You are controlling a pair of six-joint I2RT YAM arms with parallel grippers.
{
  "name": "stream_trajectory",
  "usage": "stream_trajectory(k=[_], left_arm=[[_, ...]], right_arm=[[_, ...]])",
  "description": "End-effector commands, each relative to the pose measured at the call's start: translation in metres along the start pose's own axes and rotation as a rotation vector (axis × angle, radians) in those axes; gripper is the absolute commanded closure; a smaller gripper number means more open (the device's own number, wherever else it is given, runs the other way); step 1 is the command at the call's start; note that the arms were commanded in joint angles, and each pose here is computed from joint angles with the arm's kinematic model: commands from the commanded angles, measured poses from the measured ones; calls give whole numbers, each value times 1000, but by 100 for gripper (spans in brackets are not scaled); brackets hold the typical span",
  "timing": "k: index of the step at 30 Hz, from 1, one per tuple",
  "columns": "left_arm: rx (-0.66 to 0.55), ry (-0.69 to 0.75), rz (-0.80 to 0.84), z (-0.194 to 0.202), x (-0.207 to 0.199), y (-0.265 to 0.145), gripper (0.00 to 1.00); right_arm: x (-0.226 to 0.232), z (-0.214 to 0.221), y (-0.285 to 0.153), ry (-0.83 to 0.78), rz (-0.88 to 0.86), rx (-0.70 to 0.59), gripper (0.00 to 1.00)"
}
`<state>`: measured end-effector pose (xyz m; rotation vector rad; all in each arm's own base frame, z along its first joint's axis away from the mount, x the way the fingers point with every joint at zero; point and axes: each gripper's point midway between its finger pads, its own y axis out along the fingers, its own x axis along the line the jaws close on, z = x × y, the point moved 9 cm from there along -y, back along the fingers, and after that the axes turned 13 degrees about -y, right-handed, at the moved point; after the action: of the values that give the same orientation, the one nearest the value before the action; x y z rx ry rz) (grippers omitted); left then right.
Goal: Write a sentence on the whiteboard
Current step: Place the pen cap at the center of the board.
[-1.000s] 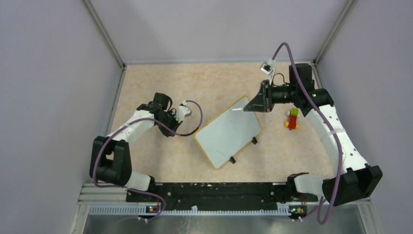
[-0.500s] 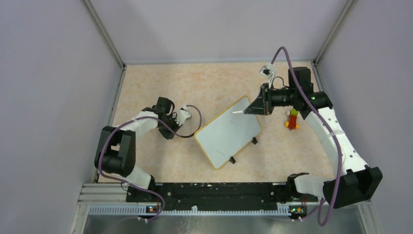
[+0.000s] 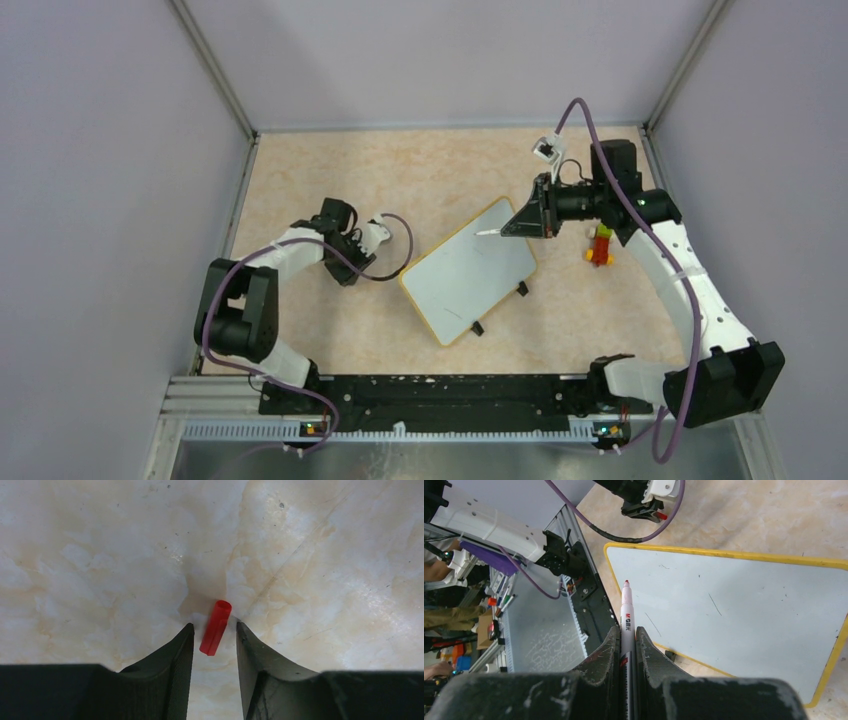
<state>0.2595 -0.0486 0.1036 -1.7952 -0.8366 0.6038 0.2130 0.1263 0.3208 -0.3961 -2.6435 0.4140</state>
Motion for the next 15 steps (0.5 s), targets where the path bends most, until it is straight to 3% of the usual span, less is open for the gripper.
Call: stream_trajectory(k=[1,15], left_arm=[[-3,-9,36,-4,-3,-7,57],[-203,-32,151,-65,-10,-82,41]], right_arm=[[2,-5,-4,-57,4,-30,100],[0,-6,-4,-89,2,-22,100]])
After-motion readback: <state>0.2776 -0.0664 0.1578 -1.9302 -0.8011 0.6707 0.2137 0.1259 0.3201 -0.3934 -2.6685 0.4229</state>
